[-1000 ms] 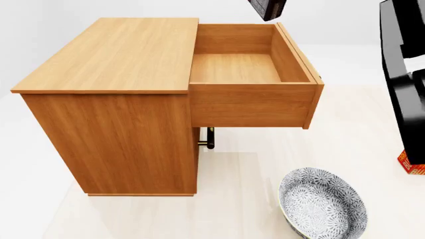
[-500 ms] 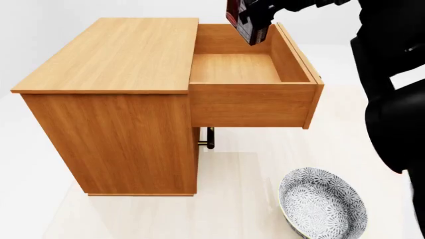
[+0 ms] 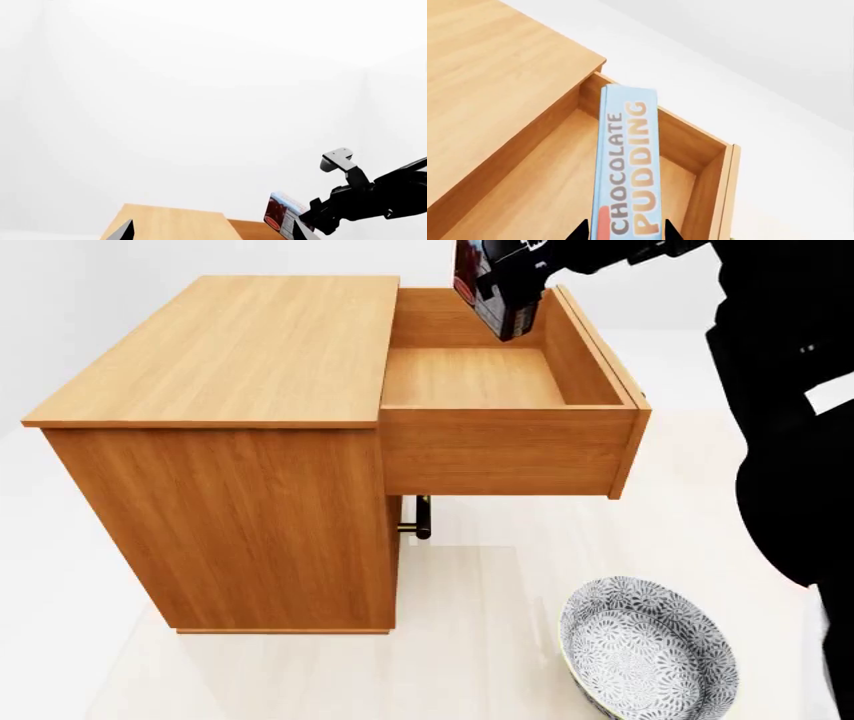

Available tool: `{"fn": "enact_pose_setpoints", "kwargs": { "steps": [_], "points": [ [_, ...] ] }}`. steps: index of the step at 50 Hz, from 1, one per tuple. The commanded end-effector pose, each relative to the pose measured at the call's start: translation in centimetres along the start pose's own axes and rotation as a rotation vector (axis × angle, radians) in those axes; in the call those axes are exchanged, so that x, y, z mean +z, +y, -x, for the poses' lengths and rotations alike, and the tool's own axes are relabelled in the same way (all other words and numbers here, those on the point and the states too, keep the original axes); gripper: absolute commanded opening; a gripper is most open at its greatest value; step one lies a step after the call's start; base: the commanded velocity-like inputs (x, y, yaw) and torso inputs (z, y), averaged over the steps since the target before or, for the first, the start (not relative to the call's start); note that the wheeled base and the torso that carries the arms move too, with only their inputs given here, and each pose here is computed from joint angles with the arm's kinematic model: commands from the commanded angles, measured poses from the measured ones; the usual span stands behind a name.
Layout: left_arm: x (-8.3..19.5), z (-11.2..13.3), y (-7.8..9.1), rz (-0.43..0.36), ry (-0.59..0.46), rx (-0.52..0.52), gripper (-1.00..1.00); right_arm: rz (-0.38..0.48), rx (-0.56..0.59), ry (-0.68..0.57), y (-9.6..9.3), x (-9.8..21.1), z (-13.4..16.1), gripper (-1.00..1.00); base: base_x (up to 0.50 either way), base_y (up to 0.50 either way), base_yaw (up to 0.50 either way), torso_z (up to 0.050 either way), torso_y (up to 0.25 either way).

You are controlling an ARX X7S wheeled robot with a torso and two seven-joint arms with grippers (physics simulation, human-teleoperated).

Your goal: Put the chocolate pudding in the top drawer of the cabinet and close it.

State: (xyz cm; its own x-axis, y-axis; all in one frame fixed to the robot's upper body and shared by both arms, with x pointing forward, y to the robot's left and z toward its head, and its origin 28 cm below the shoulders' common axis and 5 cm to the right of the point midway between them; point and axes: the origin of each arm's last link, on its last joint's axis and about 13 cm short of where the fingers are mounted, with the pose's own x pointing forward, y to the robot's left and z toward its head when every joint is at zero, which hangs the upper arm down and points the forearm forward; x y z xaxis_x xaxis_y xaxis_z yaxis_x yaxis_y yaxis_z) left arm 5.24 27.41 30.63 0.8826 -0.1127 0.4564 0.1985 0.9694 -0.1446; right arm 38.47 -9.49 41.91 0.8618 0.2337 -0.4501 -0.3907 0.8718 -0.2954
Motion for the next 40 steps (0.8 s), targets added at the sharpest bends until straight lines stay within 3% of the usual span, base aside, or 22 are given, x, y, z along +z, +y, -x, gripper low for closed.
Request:
{"fn": "enact_pose_setpoints", "kwargs": {
  "steps": [1, 10, 40],
  "points": [
    [0.14, -0.09, -0.02, 0.001, -0.01, -0.002, 1.0, 0.028, -0.004, 0.003, 0.02, 0.31, 0.26, -1.0, 0.0, 0.0, 0.0, 0.0, 0.0],
    [0.12, 0.01, 0.03, 0.003, -0.01, -0.001, 1.0, 0.041, 0.0, 0.009, 0.12, 0.24, 0.12, -1.0, 0.0, 0.0, 0.0, 0.0, -0.009],
    [0.08, 0.06, 0.12, 0.008, -0.015, 0.002, 1.0, 0.064, 0.014, 0.017, 0.26, 0.18, -0.08, -1.0, 0.0, 0.0, 0.0, 0.0, -0.105]
  ]
}}
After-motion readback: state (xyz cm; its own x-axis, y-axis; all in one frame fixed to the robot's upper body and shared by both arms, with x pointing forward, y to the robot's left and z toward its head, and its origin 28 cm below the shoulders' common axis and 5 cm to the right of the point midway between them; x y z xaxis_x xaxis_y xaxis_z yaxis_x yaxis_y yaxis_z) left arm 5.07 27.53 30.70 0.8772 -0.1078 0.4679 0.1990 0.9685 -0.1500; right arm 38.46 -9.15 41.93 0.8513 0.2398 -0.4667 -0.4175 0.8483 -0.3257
